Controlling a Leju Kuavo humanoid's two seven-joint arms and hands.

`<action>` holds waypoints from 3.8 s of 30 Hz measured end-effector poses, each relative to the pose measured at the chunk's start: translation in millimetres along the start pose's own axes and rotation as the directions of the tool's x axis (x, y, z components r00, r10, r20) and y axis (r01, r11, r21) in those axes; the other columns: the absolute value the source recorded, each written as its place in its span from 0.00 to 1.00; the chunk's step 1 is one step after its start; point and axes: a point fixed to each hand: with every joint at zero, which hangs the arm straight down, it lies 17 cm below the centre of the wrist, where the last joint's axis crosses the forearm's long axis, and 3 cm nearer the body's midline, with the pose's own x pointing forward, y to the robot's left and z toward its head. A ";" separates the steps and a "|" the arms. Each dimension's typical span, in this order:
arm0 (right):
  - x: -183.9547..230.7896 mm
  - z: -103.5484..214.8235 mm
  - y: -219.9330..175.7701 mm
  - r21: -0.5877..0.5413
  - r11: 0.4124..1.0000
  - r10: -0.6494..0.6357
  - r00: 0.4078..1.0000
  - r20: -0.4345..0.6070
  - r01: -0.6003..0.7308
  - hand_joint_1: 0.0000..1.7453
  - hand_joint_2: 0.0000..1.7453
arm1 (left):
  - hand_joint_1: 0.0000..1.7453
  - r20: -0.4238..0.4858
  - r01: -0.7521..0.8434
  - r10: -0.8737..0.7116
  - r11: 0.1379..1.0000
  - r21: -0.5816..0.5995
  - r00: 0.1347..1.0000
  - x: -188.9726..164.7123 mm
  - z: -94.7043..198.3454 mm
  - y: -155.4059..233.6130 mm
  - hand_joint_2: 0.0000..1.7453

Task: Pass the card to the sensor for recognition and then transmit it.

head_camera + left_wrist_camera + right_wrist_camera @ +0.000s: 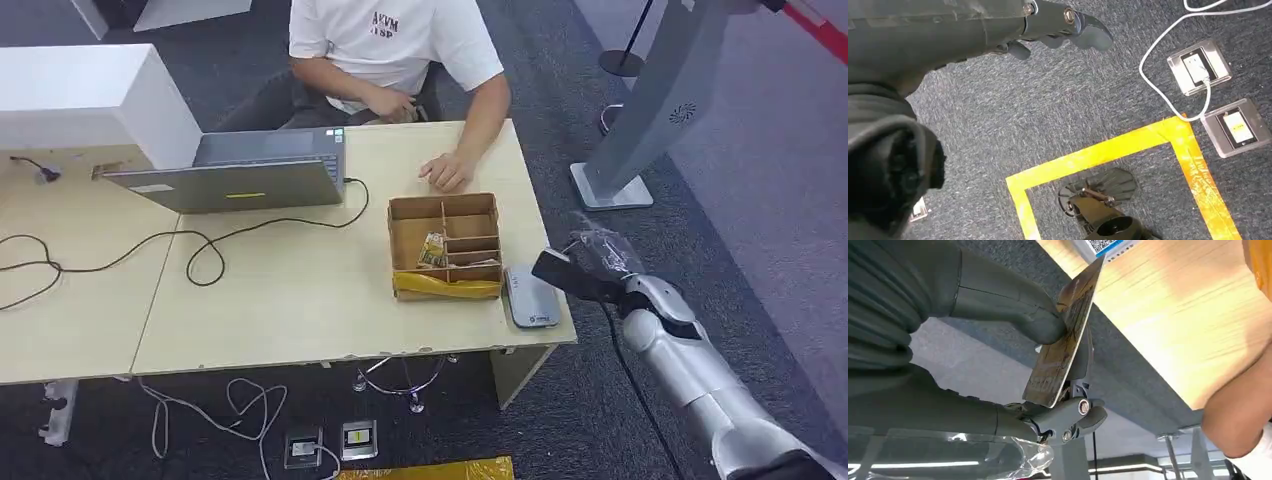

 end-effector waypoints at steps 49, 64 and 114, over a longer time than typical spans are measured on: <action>37.1 15.2 56.8 0.113 0.994 -0.007 0.998 0.061 0.000 1.00 1.00 | 0.00 -0.004 0.003 -0.003 1.000 0.003 1.000 -2.5 -1.4 6.2 0.00; 55.0 -3.7 9.4 0.038 0.997 0.058 0.990 0.132 -0.063 1.00 1.00 | 0.00 -0.007 0.000 0.000 1.000 0.011 1.000 -3.2 -1.6 7.8 0.00; 249.1 -110.5 -194.6 -0.193 0.921 0.384 0.868 0.316 -0.338 0.00 0.00 | 0.00 0.098 0.109 -0.108 0.994 0.000 0.989 19.0 -3.2 6.5 0.00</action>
